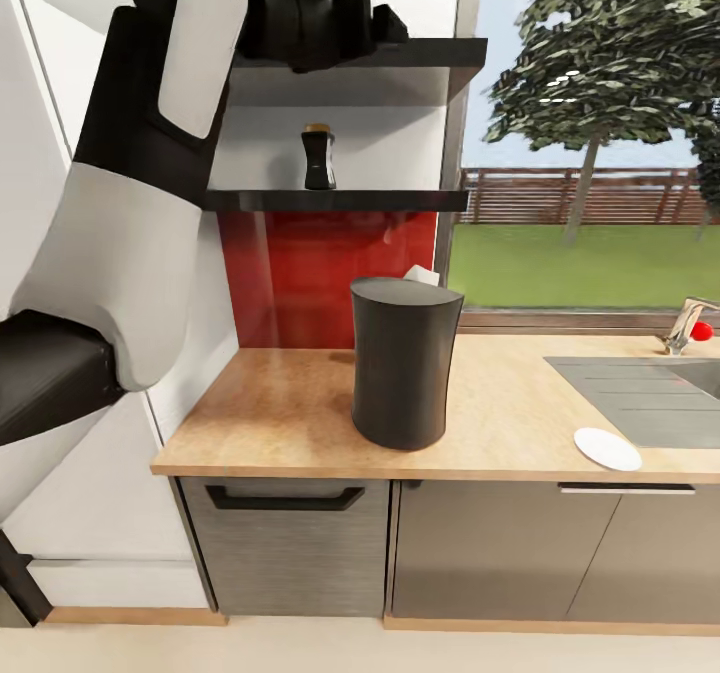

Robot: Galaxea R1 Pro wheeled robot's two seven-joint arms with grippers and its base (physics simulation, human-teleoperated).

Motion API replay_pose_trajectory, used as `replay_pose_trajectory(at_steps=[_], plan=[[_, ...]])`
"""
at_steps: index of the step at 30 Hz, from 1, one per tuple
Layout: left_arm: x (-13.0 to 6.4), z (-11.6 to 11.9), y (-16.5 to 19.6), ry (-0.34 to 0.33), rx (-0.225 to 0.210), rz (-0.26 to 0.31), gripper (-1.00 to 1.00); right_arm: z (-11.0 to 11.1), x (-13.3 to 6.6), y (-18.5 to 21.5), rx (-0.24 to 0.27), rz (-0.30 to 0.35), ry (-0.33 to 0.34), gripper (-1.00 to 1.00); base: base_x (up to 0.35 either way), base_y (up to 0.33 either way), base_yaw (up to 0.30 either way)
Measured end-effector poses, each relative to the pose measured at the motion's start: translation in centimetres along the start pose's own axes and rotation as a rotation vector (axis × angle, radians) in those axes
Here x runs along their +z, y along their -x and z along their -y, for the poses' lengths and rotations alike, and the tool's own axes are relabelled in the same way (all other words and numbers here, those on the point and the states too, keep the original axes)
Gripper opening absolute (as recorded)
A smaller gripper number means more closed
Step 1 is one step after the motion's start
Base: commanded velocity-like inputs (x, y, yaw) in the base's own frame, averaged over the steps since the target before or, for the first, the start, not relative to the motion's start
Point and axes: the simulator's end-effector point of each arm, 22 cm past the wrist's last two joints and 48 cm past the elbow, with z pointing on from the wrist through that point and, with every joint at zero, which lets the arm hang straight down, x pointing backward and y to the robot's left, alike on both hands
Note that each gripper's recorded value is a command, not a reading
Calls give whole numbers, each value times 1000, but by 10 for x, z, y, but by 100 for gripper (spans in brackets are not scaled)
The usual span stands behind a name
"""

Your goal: Set up a coffee station on the kitchen countertop: keep the coffee maker on the countertop, move the bottle of coffee from the kitchen shelf to the counter next to the coffee maker, place a paper coffee filter on top of the coffee maker, put the saucer next to the coffee maker with the coffee cup on the saucer, and place the electric kettle next to the coffee maker.

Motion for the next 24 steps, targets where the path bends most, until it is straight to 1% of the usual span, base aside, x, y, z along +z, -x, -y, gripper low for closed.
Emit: replay_pose_trajectory(at_steps=[1, 2, 3, 4, 5, 6, 8, 9, 11, 12, 14, 16, 19, 21, 23, 24], plan=[[2, -12, -3, 78, 29, -11, 100, 0, 0, 0, 0, 0, 0, 100, 0, 0, 0], [5, -19, -10, 146, 74, -31, 100, 0, 0, 0, 1, 0, 0, 100, 0, 0, 0], [7, -20, -14, 176, 101, -42, 100, 0, 0, 0, 1, 0, -1, 100, 0, 0, 0], [10, -22, -22, 216, 146, -62, 100, 1, 0, 0, 1, 0, -1, 100, 0, 0, 0], [14, -24, -30, 247, 180, -81, 100, 1, 0, 0, 1, 0, -1, 100, 0, 0, 0], [15, -25, -34, 262, 196, -91, 100, 1, 0, 0, 1, 0, -2, 100, 0, 0, 0], [20, -31, -47, 309, 244, -124, 100, 1, 0, 0, 1, 0, -2, 100, 0, 0, 0], [21, -34, -50, 326, 259, -133, 100, 1, 0, 0, 1, 0, -2, 100, 0, 0, 0], [22, -36, -53, 346, 275, -136, 100, 1, 0, 0, 1, 0, -2, 100, 0, 0, 0], [22, -39, -52, 362, 280, -129, 100, 1, 0, 0, 1, 0, -2, 100, 0, 0, 0], [19, -49, -48, 415, 285, -110, 100, 1, 0, -1, 1, 0, -2, 100, 0, 0, 0], [15, -69, -47, 506, 280, -87, 100, 2, -1, -1, 0, 0, -3, 100, 0, 0, 0], [13, -85, -54, 565, 265, -78, 100, 4, -3, -2, -18, 30, -4, 100, 0, 0, 0], [10, -95, -54, 584, 263, -77, 100, -7, -5, -21, -19, 13, 10, 100, 0, 0, 0], [8, -102, -55, 597, 261, -79, 100, -28, -8, -49, -31, -21, 41, 100, 0, 0, 0], [7, -105, -55, 601, 261, -79, 100, -38, -10, -62, -46, -40, 60, 100, 6, 0, 0]])
